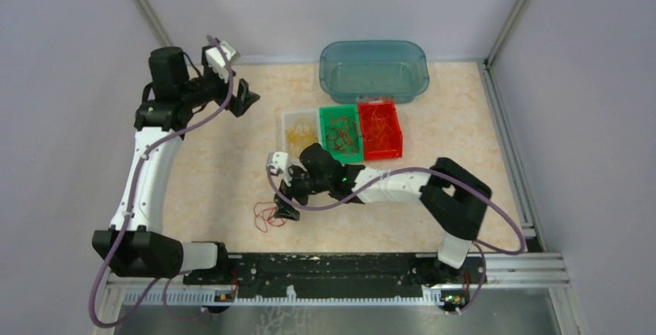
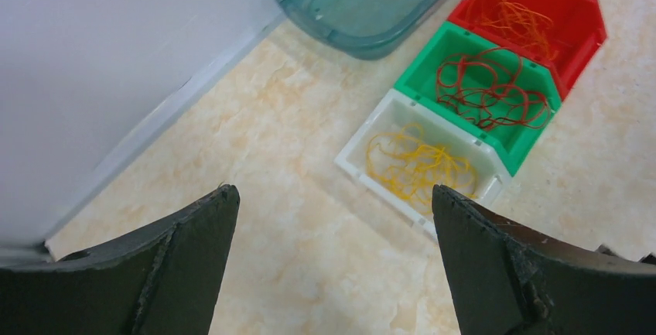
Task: Untangle the cables
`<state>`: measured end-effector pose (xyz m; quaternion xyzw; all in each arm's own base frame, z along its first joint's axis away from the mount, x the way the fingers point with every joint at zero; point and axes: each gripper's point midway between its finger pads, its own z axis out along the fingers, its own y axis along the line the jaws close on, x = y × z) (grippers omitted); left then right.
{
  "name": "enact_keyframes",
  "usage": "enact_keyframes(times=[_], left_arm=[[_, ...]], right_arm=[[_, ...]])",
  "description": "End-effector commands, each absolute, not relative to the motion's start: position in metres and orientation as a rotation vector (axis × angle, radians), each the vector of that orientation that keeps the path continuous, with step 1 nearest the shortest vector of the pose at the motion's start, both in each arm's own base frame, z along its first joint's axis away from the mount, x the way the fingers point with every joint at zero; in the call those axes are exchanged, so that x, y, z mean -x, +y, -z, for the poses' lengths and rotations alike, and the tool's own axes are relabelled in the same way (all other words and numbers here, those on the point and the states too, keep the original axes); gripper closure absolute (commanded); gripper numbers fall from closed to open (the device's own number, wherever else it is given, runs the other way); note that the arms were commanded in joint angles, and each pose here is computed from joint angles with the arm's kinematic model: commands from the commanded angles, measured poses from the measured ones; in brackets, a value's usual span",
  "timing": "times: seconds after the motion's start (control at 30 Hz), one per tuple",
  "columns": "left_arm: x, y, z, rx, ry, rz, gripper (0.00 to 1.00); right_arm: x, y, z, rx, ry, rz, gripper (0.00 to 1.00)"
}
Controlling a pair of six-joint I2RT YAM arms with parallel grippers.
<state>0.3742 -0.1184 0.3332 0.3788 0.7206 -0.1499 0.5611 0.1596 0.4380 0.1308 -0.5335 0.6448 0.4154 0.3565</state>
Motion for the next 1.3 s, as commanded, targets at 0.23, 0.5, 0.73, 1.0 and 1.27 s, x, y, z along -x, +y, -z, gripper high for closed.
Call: enact_keyframes(times=[0.23,0.5,0.73,1.0,1.27], left_arm=[[-0.387,-0.055,-0.328,-0.580,1.821,0.379,0.00],[-0.391,-0.044,-0.306,-0.528,1.863,0.347,0.00],[-0.395,-0.038,-0.297,-0.516,1.874,0.322,0.00],[-0.396,-0.033,-0.289,-0.509,1.891,0.306,0.00],[-0.395,-0.031,-0.283,-0.507,1.901,0.294,0.00]], right_arm=[[-0.157,0.501,-0.069,1.626,1.590,-1.099,0.20],[-0.161,0.501,-0.059,1.609,1.604,-1.061,0.93],[-0.176,0.496,-0.094,1.513,1.557,-0.991,1.00],[-0.219,0.447,-0.237,1.196,1.434,-1.050,1.00],[-0.294,0.341,-0.288,0.857,1.567,-0.778,1.00]])
